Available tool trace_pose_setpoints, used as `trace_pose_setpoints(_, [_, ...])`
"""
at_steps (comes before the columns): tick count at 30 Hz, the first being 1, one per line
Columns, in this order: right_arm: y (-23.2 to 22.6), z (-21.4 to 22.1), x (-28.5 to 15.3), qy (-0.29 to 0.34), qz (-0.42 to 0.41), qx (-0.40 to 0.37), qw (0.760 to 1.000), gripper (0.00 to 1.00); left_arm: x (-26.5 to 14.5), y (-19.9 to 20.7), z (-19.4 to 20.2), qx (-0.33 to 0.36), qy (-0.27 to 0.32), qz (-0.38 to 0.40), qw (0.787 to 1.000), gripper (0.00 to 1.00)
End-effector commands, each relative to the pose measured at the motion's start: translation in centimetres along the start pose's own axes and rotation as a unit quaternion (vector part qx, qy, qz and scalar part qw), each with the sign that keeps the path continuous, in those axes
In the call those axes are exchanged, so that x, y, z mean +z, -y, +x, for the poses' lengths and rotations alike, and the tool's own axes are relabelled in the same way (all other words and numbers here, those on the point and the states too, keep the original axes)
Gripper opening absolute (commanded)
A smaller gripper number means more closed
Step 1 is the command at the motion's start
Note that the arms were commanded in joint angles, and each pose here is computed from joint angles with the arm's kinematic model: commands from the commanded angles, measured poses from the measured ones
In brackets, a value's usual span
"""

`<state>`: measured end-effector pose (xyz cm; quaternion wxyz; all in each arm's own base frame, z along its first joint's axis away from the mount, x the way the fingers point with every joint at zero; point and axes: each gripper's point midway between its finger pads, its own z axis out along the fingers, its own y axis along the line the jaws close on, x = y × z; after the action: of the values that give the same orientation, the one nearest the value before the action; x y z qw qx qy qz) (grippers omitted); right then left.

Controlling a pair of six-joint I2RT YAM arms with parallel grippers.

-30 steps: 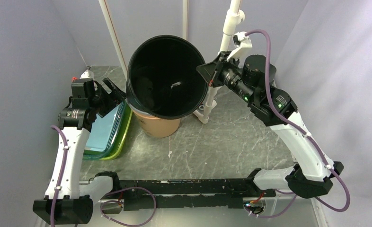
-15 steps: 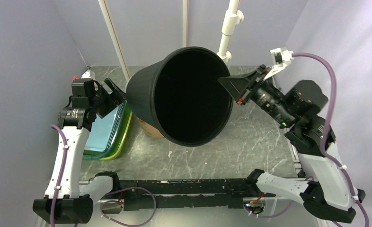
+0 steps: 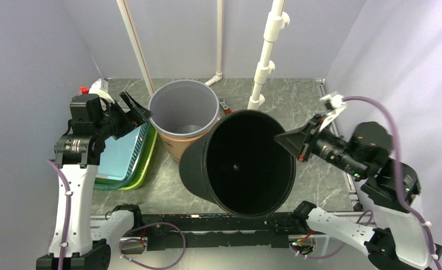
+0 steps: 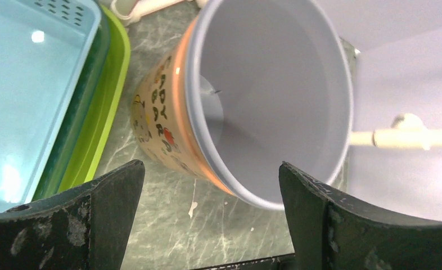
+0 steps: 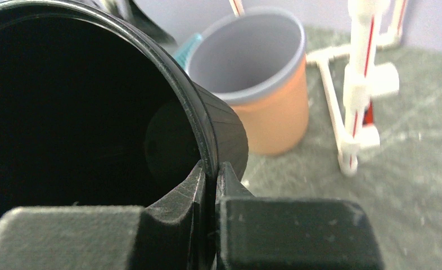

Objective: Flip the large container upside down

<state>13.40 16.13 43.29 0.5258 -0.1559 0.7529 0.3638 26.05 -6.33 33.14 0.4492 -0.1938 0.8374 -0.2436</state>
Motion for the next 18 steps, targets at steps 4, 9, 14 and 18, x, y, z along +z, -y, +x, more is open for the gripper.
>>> trace_pose_setpoints(4, [5.7,8.9,3.1,-0.116,0.128,0.061,0.983,0.0,-3.1,4.2,2.9,0.033,-0.045,0.139,0.989,0.94])
trace_pose_setpoints(9, [7.8,10.4,4.5,-0.11,0.18,0.09,0.973,0.0,-3.6,5.6,5.5,0.041,-0.1,0.202,0.973,0.94])
trace_pose_setpoints(14, [10.1,10.1,4.2,-0.092,0.245,0.087,0.961,0.0,-3.3,6.2,8.0,0.053,-0.135,0.216,0.966,0.94])
trace_pose_setpoints(18, [11.1,10.4,4.3,-0.092,0.273,0.085,0.954,0.0,-3.7,7.1,9.9,0.062,-0.167,0.228,0.957,0.93])
